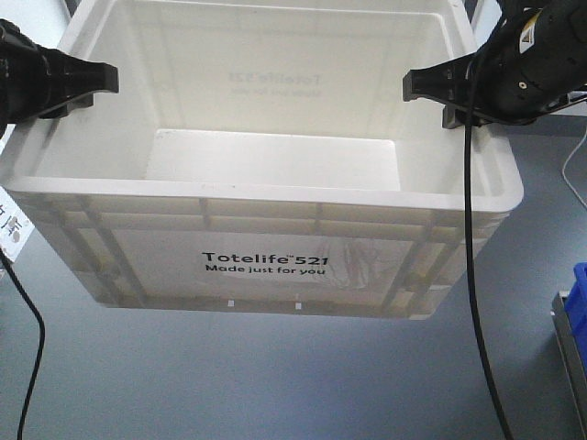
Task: Move bin from left to right shelf
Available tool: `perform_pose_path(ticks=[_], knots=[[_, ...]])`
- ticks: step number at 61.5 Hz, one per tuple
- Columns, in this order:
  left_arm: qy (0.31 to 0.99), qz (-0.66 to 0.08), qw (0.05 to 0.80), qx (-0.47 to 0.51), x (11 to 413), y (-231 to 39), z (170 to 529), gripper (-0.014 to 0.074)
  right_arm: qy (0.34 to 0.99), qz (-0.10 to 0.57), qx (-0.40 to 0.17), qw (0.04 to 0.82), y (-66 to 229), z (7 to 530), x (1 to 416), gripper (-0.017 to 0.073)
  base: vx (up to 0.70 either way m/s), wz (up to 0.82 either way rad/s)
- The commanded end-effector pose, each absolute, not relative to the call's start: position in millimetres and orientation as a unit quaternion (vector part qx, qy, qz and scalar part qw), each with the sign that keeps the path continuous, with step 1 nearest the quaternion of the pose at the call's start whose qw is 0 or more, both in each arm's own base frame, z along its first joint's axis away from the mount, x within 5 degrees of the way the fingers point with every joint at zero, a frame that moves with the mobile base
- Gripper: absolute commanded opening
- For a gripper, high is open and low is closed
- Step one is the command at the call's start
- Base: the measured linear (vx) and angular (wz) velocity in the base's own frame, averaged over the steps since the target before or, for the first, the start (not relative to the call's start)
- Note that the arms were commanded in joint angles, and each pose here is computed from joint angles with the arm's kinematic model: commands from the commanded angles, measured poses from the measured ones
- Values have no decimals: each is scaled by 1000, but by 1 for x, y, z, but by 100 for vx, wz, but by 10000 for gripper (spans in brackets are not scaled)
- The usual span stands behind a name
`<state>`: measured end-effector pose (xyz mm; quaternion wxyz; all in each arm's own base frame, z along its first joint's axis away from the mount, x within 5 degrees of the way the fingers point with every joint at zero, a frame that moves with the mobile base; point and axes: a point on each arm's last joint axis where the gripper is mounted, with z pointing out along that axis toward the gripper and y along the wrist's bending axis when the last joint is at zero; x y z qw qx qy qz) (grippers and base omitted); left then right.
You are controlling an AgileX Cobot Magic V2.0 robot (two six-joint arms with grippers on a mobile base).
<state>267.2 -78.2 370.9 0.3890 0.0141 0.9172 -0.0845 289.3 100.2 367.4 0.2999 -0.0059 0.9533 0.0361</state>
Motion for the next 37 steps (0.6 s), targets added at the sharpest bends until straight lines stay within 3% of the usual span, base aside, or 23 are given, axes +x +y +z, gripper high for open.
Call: perform_pose_path(ticks=[1, 37], knots=[[871, -103, 480, 27, 262, -77, 405, 82, 920, 37, -13, 390, 92, 400, 286, 62, 30, 12], [871, -103, 480, 27, 262, -77, 405, 82, 920, 37, -14, 389, 92, 400, 287, 62, 24, 22]])
